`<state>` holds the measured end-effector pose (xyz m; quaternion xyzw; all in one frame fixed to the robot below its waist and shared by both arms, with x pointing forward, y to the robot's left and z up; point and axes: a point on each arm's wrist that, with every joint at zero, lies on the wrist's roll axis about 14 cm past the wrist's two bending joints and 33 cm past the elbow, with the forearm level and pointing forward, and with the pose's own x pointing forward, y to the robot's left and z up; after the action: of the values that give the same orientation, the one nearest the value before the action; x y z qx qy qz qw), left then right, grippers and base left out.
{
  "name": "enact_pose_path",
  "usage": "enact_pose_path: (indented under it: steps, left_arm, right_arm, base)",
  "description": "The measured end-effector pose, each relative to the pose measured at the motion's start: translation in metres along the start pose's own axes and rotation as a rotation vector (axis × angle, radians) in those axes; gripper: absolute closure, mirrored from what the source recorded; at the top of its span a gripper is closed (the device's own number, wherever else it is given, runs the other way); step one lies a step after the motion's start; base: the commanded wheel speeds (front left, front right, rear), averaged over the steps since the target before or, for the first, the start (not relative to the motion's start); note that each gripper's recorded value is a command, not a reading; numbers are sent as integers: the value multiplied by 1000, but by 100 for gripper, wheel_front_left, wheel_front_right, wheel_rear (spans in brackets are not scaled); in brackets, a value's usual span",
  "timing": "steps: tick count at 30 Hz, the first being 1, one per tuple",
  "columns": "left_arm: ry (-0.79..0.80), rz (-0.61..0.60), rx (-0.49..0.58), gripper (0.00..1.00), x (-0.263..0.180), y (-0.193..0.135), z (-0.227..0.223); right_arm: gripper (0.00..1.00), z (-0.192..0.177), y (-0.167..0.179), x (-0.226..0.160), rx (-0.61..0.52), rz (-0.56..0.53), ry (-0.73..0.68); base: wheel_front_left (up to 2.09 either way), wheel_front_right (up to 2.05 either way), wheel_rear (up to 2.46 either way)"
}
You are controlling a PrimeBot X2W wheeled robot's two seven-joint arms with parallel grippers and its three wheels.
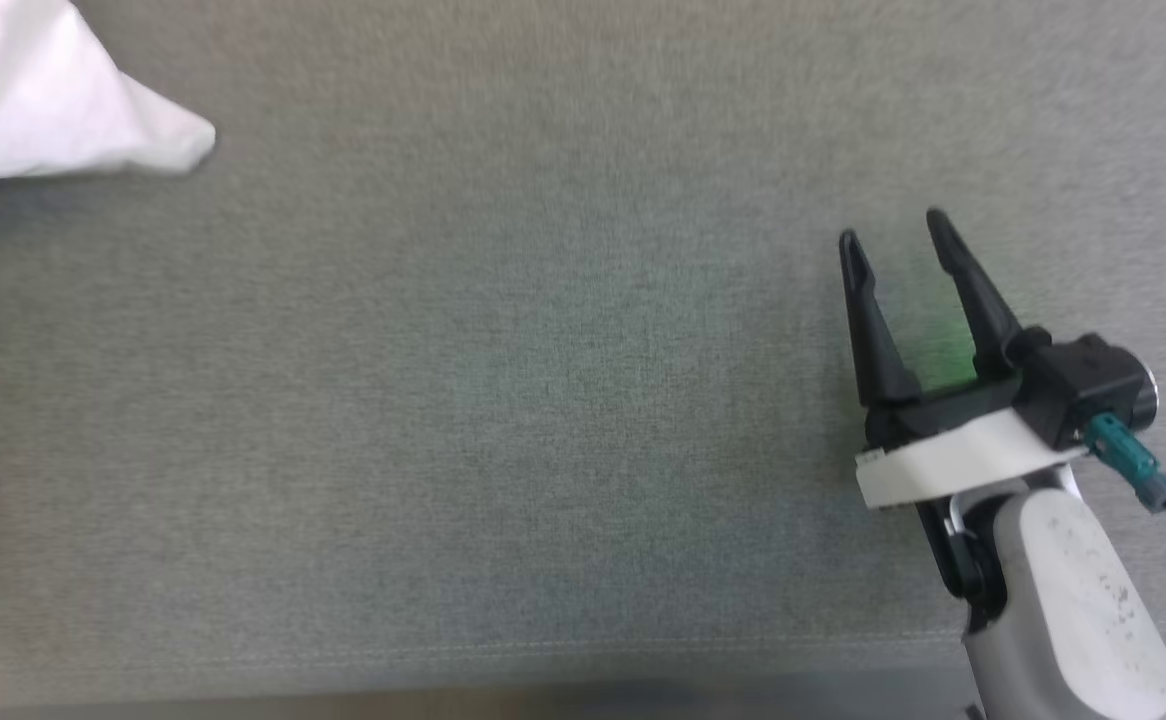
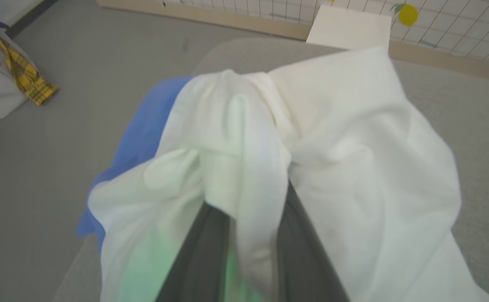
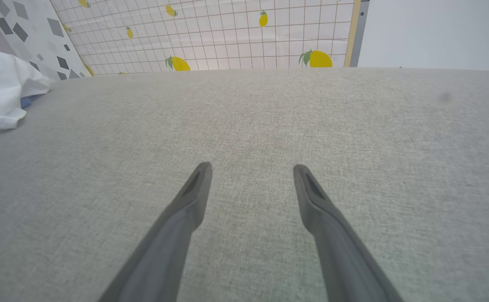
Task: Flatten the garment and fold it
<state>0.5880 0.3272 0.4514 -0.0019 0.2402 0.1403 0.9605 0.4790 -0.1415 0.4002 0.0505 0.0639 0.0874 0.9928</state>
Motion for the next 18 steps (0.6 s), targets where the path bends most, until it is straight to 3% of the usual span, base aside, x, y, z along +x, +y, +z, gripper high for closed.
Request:
enact_pose_path:
  steps: [5,9,18]
  left_arm:
    - [-438,-78,102,100,-50,-17,108]
    - [-690,-150,129,100,-108,-35,173]
    - [-1004,-405,89,100,-233,-113,249]
  right_arm:
    - [0,28,3,-21,-5,-10,-50]
    - [0,53,8,-38,-9,-7,-102]
    - [0,107,13,-74,-23,-16,-229]
  base:
    - [0,0,0]
    - [0,0,0]
    - [0,0,0]
